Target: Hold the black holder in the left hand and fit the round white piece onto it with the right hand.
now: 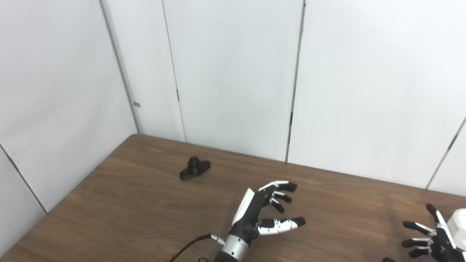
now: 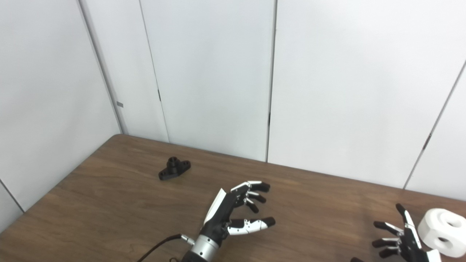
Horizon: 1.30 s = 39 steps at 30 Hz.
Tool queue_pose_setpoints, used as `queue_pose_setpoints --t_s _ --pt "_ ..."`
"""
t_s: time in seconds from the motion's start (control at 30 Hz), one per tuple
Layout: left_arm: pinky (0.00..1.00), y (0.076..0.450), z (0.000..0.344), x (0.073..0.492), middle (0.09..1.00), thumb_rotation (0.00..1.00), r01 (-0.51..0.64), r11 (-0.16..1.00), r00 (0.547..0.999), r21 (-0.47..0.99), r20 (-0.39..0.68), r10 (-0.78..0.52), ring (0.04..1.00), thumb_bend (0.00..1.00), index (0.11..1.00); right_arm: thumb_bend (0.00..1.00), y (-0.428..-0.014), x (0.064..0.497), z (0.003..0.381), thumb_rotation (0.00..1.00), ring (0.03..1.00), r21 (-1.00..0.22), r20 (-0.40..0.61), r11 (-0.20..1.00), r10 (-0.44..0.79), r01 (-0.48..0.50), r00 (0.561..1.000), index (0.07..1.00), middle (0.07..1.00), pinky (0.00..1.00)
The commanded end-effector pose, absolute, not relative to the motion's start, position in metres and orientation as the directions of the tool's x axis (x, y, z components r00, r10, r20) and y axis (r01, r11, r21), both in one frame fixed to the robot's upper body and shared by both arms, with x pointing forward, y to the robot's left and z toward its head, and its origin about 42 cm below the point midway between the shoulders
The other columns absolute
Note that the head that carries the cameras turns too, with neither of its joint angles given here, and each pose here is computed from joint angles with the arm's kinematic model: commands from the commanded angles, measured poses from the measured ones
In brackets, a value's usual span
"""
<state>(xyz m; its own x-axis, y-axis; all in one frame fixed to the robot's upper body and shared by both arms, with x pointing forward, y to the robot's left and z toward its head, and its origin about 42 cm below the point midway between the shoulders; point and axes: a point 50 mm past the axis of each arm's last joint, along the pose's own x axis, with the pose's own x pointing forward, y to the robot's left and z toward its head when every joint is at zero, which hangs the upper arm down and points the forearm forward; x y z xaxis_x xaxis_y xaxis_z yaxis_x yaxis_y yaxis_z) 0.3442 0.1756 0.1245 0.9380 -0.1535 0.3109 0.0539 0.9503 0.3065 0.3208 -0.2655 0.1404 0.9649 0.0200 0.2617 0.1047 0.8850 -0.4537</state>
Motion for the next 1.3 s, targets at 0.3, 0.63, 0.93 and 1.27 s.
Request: queue_pose_setpoints --t_s 0.3,0.63,0.93,1.27 --pt "0.55 0.232 0.178 0.366 0.719 0.13 -0.103 0.868 0.895 0.486 0.425 -0.132 0.704 0.8 0.675 0.62 -0.271 0.325 0.159 0.06 0.559 -0.449 0.338 0.883 0.026 0.137 0.941 0.937 0.729 0.44" --pt "0.56 0.28 0.212 0.37 0.739 0.15 -0.223 0.757 0.891 0.614 0.444 -0.097 0.717 0.81 0.689 0.63 -0.274 0.325 0.162 0.1 0.54 -0.45 0.344 0.883 0.033 0.134 0.938 0.93 0.721 0.42" --pt "0.59 0.315 0.237 0.374 0.8 0.11 -0.349 0.661 0.874 0.664 0.485 -0.026 0.747 0.82 0.699 0.63 -0.275 0.327 0.165 0.07 0.549 -0.452 0.351 0.883 0.044 0.128 0.935 0.924 0.722 0.44" --pt "0.68 0.359 0.257 0.383 0.862 0.21 -0.443 0.534 0.868 0.72 0.492 0.057 0.829 0.83 0.735 0.63 -0.276 0.328 0.167 0.04 0.554 -0.465 0.35 0.876 0.045 0.132 0.935 0.927 0.728 0.45"
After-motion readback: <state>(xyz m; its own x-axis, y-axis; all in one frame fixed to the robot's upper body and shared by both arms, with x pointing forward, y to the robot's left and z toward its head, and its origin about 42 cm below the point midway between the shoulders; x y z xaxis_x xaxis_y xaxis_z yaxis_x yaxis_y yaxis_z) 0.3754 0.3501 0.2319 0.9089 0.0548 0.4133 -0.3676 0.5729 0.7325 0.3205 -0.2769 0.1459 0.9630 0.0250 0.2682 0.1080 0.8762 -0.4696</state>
